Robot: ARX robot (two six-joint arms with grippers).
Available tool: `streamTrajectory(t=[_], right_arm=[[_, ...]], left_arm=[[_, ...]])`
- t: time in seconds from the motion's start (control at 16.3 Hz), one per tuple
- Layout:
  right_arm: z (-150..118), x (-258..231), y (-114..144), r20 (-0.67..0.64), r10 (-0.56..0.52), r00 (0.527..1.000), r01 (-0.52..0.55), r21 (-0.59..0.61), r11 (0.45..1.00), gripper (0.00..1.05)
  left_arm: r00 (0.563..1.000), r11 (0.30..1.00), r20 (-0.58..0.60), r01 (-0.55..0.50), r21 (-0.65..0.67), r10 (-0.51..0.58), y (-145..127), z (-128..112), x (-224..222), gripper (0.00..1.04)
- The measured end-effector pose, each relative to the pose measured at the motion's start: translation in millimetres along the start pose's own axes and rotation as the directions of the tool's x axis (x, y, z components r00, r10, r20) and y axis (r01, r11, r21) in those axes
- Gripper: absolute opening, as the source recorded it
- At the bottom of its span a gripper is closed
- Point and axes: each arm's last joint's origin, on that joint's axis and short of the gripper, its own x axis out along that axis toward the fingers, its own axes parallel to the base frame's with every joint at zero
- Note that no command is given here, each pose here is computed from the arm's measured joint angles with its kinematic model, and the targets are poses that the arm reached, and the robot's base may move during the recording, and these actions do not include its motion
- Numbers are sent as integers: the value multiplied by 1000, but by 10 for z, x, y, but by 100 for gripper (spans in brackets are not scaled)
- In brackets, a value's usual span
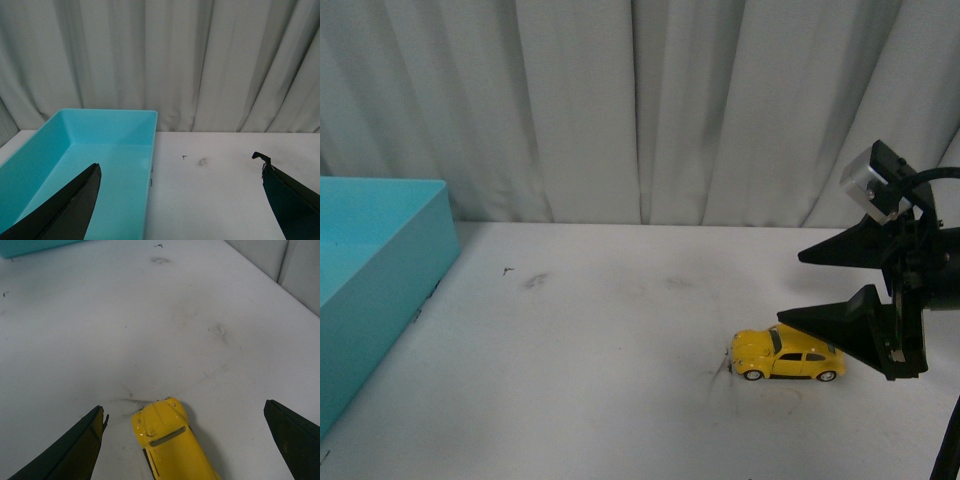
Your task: Wind up and store yellow beetle toy
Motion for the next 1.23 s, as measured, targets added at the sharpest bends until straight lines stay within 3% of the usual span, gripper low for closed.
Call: streamTrajectory(t=[0.18, 0.49, 0.86, 1.1, 1.17, 1.23], right_arm=[[-34, 105, -164, -44, 49, 998, -54, -118, 992, 98], [-26, 280, -227, -140, 152, 979, -184, -260, 948, 98], [-234, 374, -205, -255, 223, 941, -300, -324, 897, 98], [-249, 363, -187, -266, 234, 935, -319, -346, 882, 98], [-253, 359, -179, -271, 239, 932, -326, -344, 881, 90], [-254, 357, -186, -272, 234, 933, -323, -354, 878, 72]], left_arm=[[1000, 1000, 0, 0, 0, 0, 0, 0, 0, 98], [1000, 1000, 0, 0, 0, 0, 0, 0, 0, 98], [1000, 1000, 0, 0, 0, 0, 0, 0, 0, 98], [1000, 1000, 0, 0, 0, 0, 0, 0, 0, 98], [1000, 1000, 0, 0, 0, 0, 0, 0, 0, 98], [1000, 1000, 0, 0, 0, 0, 0, 0, 0, 98]])
